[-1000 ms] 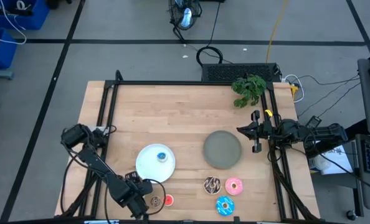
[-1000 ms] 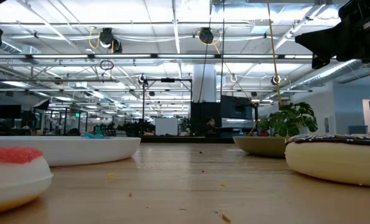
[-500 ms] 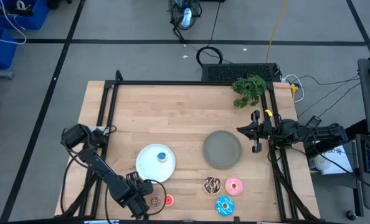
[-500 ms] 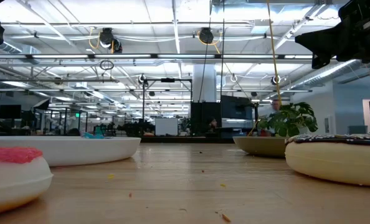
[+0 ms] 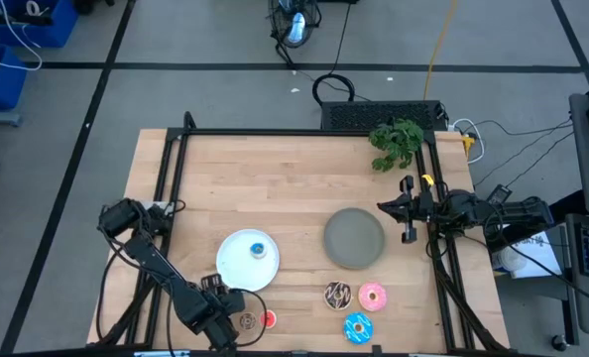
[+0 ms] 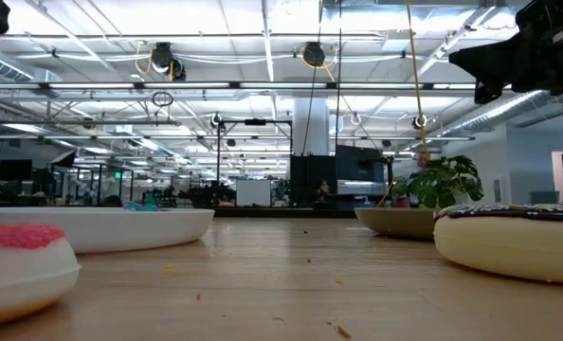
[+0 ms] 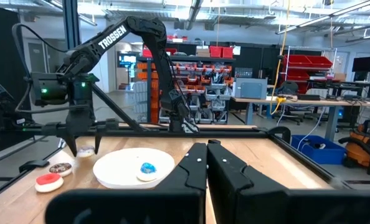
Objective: Pick & Place donuts
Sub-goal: Put the small white donut on the white plate
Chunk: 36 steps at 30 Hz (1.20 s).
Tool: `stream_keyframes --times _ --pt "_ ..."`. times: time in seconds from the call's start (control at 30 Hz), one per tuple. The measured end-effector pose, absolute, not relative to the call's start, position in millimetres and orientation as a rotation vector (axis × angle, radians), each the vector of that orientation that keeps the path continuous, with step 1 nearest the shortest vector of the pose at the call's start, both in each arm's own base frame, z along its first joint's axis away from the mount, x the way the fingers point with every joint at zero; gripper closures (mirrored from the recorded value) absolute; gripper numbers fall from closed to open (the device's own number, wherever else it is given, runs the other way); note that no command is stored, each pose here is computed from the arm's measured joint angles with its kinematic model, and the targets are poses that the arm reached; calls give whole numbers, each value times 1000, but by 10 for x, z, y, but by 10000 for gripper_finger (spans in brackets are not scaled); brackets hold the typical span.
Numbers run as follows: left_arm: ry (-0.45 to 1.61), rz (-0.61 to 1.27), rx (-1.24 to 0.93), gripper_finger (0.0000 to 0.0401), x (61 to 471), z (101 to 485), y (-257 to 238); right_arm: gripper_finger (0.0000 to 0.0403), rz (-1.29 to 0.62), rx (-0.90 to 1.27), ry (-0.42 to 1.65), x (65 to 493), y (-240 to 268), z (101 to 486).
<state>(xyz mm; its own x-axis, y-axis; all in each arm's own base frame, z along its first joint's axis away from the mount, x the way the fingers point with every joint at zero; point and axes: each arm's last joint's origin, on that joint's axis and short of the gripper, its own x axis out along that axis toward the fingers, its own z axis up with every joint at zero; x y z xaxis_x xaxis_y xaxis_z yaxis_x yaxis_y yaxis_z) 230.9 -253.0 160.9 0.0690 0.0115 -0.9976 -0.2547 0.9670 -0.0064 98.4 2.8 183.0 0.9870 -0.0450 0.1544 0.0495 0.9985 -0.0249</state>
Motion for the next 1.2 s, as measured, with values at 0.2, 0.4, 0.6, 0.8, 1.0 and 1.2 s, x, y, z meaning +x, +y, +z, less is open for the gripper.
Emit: stream_keyframes --times 0.2,0.4,0.6,0.8,1.0,1.2 --pt "1505 191 -139 163 2407 1816 -2501 403 -48 -36 -157 984 28 1833" --pt "1529 203 -14 184 2562 2178 -2356 403 -49 -37 -157 984 28 1833" --pt "1533 166 70 189 2757 2537 -2114 403 -49 -37 -160 983 28 1836" --pt "1410 129 49 189 2790 2883 -1735 403 -49 -37 -160 983 28 1836" --pt "1266 133 -14 190 2617 3120 -1412 403 -49 -37 -160 983 28 1836" --pt "1323 226 -140 190 2369 2798 -1102 403 -48 -37 -160 983 28 1836"
